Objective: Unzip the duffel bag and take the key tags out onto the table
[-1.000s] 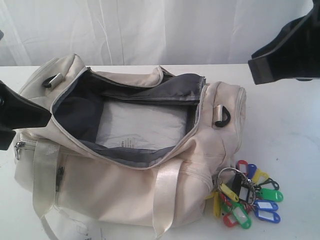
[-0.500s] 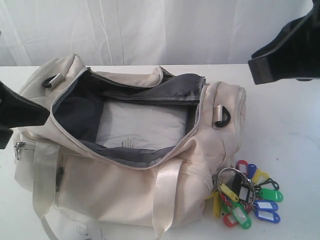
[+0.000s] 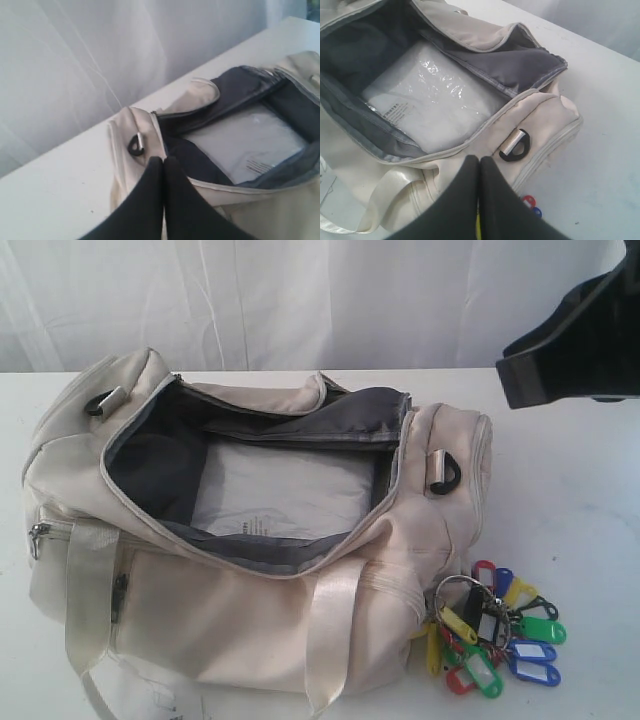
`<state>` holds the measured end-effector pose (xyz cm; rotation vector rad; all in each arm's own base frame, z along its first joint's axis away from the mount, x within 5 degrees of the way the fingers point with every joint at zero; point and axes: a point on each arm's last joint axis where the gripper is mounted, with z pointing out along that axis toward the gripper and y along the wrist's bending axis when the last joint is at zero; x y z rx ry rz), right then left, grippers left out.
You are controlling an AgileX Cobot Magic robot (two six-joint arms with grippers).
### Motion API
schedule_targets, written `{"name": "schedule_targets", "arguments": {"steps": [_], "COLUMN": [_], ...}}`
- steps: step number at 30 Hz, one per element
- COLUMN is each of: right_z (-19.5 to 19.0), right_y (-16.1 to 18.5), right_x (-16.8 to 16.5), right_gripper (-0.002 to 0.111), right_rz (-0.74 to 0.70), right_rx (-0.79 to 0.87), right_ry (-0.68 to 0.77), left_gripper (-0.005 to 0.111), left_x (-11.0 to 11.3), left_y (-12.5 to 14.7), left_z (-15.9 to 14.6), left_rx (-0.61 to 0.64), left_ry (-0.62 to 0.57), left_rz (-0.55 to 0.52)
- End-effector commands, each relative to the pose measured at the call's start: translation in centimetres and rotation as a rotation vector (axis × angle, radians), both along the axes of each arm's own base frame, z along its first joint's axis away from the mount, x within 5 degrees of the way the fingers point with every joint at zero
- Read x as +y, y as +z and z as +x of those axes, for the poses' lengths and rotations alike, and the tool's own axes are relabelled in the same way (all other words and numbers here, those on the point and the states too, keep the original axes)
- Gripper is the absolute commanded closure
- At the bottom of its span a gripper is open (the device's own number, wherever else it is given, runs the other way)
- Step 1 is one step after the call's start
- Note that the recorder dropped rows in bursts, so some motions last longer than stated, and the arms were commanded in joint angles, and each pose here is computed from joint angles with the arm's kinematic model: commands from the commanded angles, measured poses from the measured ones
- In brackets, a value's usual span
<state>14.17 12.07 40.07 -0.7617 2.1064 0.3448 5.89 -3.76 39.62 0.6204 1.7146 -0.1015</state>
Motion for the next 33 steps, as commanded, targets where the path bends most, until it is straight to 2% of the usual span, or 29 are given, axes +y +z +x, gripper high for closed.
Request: {"name": "schedule_targets", "arguments": {"steps": [1,16,20,24,29,33], "right_z": [-0.1,-0.1,-0.2,-0.2,-0.2,-0.2], "right_y": [0.3,0.3,0.3,0.3,0.3,0.3], "right_x": [-0.1,-0.1,-0.1,-0.1,-0.1,-0.1], "right_gripper": [0.108,0.108,0.108,0.108,0.108,0.108], "right_rz": [0.009,0.01,0.014,0.011,0.011,0.011], "right_rx": [-0.014,-0.016,-0.012,-0.017,-0.017,-0.017], "right_ry": [0.0,0.001,0.002,0.001,0.001,0.001], "left_gripper": [0.107,0.107,0.107,0.107,0.107,0.107], "left_x": [-0.3,-1.3,-1.5,-0.9,-0.5,0.0], "left_y": [0.7,-0.4,-0.6,-2.1,-6.7,-11.8], "left_z": [-3.4,-12.8,-12.4,-10.3,-6.7,-4.0], "left_rx": [-0.131,-0.468,-0.46,-0.427,-0.251,-0.084], "left_ry": [0.023,0.021,0.006,0.053,0.073,0.095], "left_rz": [0.002,0.035,0.0,-0.03,-0.047,-0.071]}}
